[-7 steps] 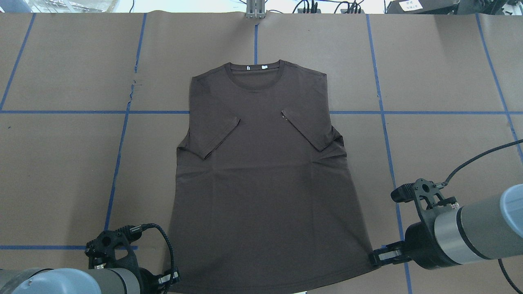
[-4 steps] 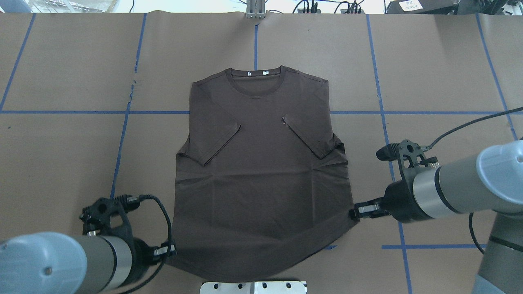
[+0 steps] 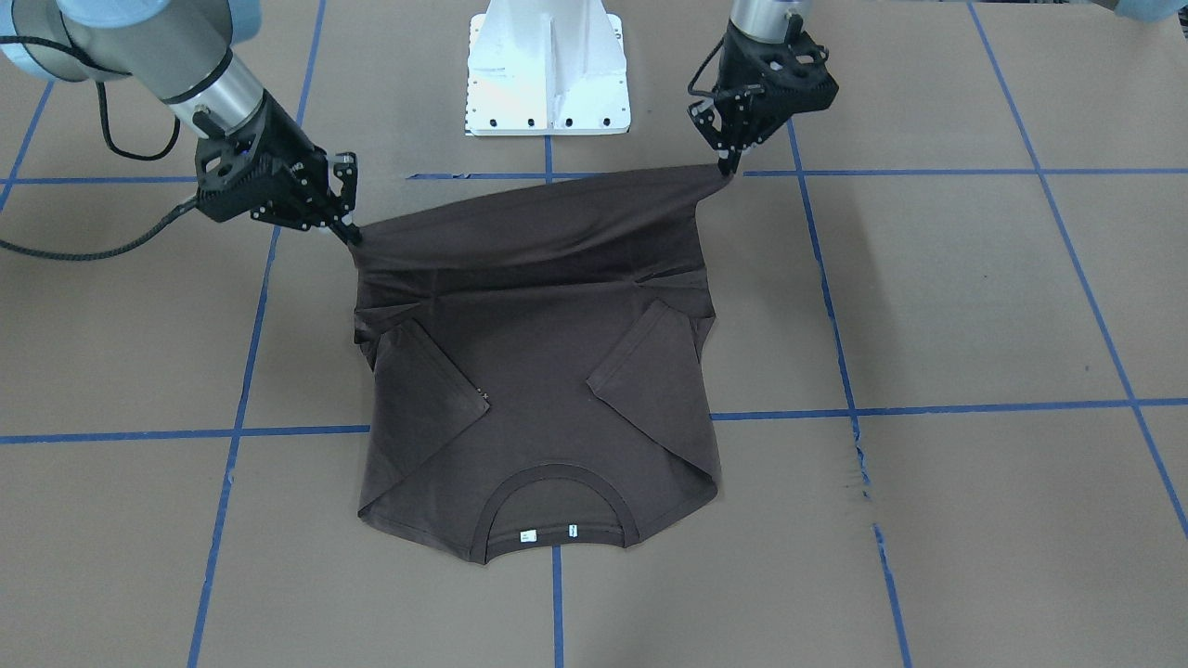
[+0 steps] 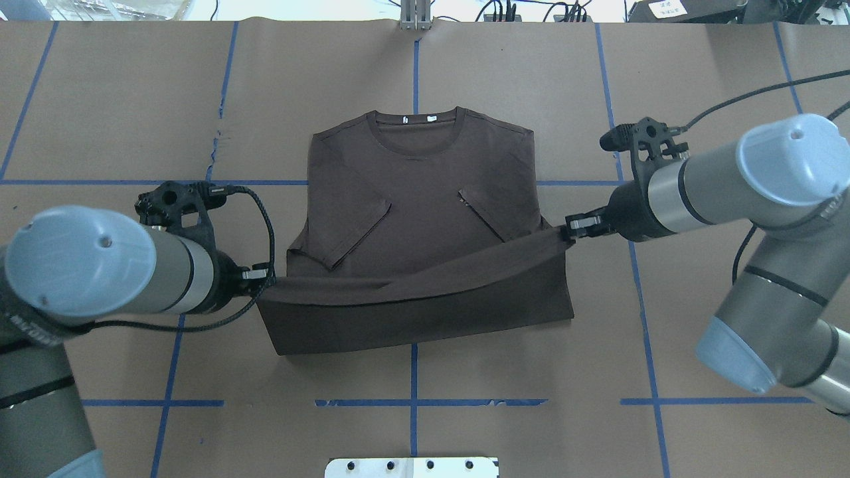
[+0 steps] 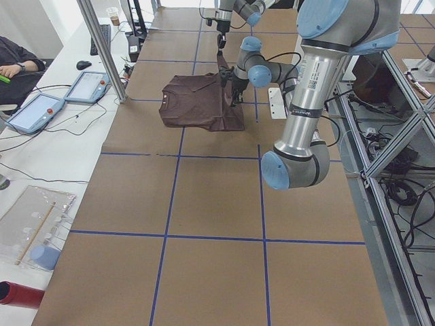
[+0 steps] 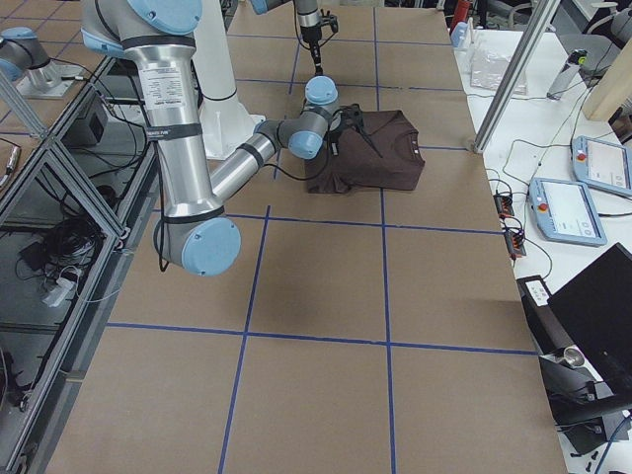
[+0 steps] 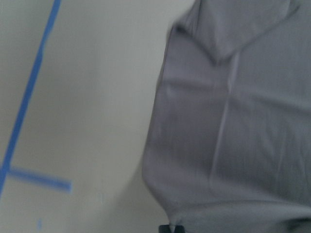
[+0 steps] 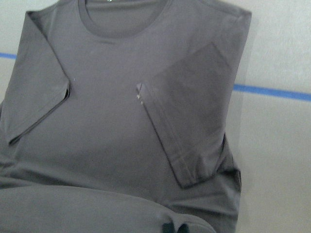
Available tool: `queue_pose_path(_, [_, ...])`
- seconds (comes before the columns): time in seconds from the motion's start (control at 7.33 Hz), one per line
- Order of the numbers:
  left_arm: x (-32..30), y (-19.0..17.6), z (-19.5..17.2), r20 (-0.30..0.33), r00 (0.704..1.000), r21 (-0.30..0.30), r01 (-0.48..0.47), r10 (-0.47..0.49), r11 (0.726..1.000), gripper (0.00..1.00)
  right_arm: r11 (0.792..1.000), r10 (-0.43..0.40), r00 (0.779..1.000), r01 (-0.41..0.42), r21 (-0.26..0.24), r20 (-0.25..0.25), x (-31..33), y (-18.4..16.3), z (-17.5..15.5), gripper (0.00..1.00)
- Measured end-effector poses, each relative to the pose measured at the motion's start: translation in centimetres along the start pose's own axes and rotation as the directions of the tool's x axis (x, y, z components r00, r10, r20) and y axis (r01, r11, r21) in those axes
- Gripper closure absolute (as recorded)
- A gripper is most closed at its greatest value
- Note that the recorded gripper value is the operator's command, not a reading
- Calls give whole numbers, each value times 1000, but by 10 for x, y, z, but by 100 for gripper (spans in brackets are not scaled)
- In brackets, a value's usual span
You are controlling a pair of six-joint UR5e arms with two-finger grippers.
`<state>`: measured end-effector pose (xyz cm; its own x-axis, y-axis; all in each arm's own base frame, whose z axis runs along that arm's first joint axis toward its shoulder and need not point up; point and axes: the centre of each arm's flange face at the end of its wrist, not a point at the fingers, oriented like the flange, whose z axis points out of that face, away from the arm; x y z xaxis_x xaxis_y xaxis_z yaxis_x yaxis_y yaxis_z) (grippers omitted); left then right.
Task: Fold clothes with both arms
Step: 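Lift both hem corners and fold them toward the collar with both grippers, then lower the hem onto the collar and open both grippers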
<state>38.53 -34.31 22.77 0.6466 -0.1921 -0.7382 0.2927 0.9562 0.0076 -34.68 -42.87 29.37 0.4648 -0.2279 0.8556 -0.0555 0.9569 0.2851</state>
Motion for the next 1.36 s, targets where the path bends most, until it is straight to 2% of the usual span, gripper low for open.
queue_pose_path(0.41, [11,-81,44,16,1000,88,-5,4,996,100,997,39,997,-35,65,-66,23,-84,20,100])
queue_pose_path(0.68, [15,-123,73,-5,1000,131,5,-5,991,100,997,32,993,-24,69,-110,37,-120,38,100])
queue_pose_path(0.95, [14,-161,99,-19,1000,167,24,-22,986,100,998,46,989,-38,58,-139,40,-147,59,100])
queue_pose_path(1.36, [15,-189,129,-26,999,188,39,-35,981,100,998,59,984,-52,46,-171,50,-164,77,100])
